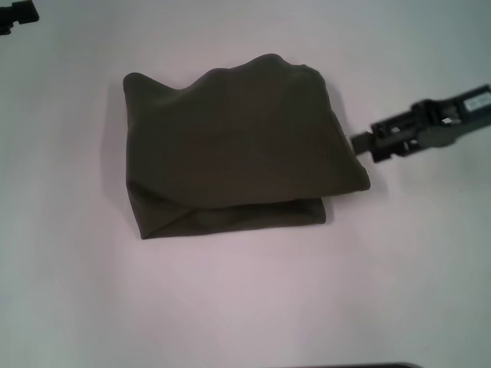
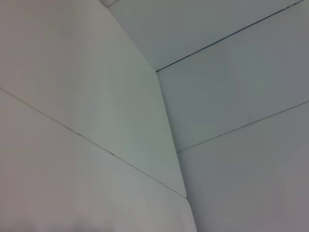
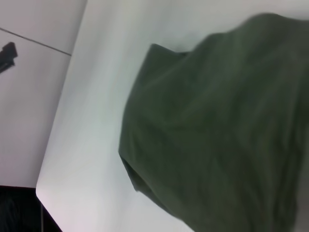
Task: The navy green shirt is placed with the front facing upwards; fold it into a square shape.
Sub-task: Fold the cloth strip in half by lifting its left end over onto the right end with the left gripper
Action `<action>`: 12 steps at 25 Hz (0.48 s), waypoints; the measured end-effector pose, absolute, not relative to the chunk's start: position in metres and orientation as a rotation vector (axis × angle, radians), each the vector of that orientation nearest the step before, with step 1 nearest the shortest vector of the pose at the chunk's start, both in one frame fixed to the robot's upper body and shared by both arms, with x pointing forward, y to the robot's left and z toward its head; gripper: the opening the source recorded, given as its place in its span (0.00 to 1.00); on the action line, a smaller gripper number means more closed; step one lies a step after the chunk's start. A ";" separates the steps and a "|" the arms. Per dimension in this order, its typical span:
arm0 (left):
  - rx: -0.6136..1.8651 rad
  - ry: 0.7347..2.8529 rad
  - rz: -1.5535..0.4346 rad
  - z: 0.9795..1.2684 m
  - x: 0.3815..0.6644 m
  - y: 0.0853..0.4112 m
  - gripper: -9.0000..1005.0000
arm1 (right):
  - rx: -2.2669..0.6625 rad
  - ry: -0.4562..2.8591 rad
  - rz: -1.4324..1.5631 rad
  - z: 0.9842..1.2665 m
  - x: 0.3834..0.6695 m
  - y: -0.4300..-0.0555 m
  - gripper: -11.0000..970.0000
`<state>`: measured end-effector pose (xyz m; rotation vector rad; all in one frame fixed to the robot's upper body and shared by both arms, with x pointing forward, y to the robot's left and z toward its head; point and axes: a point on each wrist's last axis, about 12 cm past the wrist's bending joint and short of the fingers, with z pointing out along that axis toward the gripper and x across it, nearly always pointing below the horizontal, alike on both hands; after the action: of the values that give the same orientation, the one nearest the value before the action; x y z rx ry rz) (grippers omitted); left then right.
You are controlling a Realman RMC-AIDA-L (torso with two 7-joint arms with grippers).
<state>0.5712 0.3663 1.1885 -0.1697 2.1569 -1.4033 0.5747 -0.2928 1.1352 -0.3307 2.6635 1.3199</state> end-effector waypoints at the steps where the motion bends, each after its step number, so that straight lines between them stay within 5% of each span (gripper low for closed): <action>1: -0.171 2.157 -1.403 1.188 0.571 0.366 0.69 | -0.321 2.673 1.321 1.134 0.572 -0.297 0.75; 12: -0.177 2.269 -1.341 1.180 0.573 0.367 0.69 | -0.295 2.798 1.292 1.119 0.556 -0.305 0.75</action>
<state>0.5730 0.3673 1.1799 -0.1766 2.2691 -1.3413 0.5559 -0.3053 1.1193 -0.2949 2.7976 1.2917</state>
